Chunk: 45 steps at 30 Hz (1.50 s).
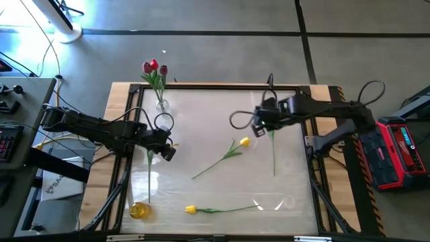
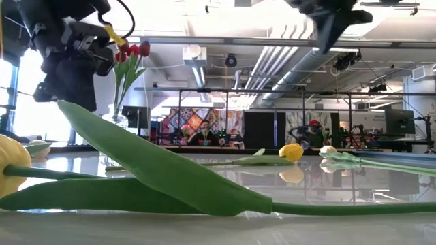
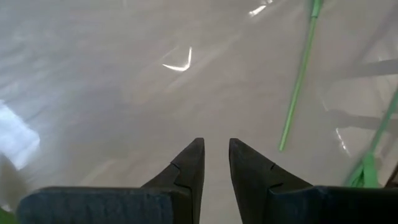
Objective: Sort flowers into vase by color
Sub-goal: Put the right white flower into the yellow vase
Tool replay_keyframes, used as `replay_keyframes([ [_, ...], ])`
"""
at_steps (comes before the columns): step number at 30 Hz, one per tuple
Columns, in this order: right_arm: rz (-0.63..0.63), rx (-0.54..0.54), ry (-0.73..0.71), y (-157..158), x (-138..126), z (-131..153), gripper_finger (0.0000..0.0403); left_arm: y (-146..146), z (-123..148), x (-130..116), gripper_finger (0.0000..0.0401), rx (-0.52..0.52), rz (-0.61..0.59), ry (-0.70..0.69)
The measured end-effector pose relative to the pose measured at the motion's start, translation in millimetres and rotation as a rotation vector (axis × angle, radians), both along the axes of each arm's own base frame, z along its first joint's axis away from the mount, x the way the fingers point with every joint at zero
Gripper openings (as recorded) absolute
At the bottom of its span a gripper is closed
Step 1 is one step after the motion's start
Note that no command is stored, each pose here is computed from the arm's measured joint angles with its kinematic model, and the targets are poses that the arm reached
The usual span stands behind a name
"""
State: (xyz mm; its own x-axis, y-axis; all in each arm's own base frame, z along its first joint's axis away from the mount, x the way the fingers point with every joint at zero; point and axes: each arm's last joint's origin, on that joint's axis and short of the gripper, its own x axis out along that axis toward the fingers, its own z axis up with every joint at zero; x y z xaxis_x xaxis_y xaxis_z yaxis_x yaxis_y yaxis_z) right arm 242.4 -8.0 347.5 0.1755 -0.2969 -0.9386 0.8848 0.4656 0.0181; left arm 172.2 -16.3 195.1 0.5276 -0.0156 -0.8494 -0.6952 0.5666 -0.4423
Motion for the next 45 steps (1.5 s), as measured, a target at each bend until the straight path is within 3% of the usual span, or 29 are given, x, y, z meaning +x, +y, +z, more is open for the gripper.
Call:
replay_keyframes([
  [8,-0.013,0.053,0.002,30,-23,10,0.0001,0,2,4,0.006,-0.008,0.005,-0.046],
  [14,-0.017,0.205,-0.065,48,-37,12,0.0,-1,6,9,0.006,-0.012,-0.001,-0.113],
  [22,-0.03,0.453,-0.07,70,-39,-26,0.0,-1,7,10,0.006,-0.013,-0.001,-0.123],
  [26,-0.04,0.506,-0.091,77,-35,-47,0.0,-1,7,10,0.006,-0.022,-0.007,-0.124],
  [30,-0.045,0.475,-0.124,80,-32,-58,0.0,-2,7,10,0.006,-0.039,-0.018,-0.122],
  [36,-0.059,0.329,-0.145,76,-34,-60,0.0,-3,7,10,0.006,-0.066,-0.027,-0.119],
  [45,-0.031,0.303,-0.131,64,-31,-60,0.0,-2,7,10,0.006,-0.067,-0.026,-0.119],
])
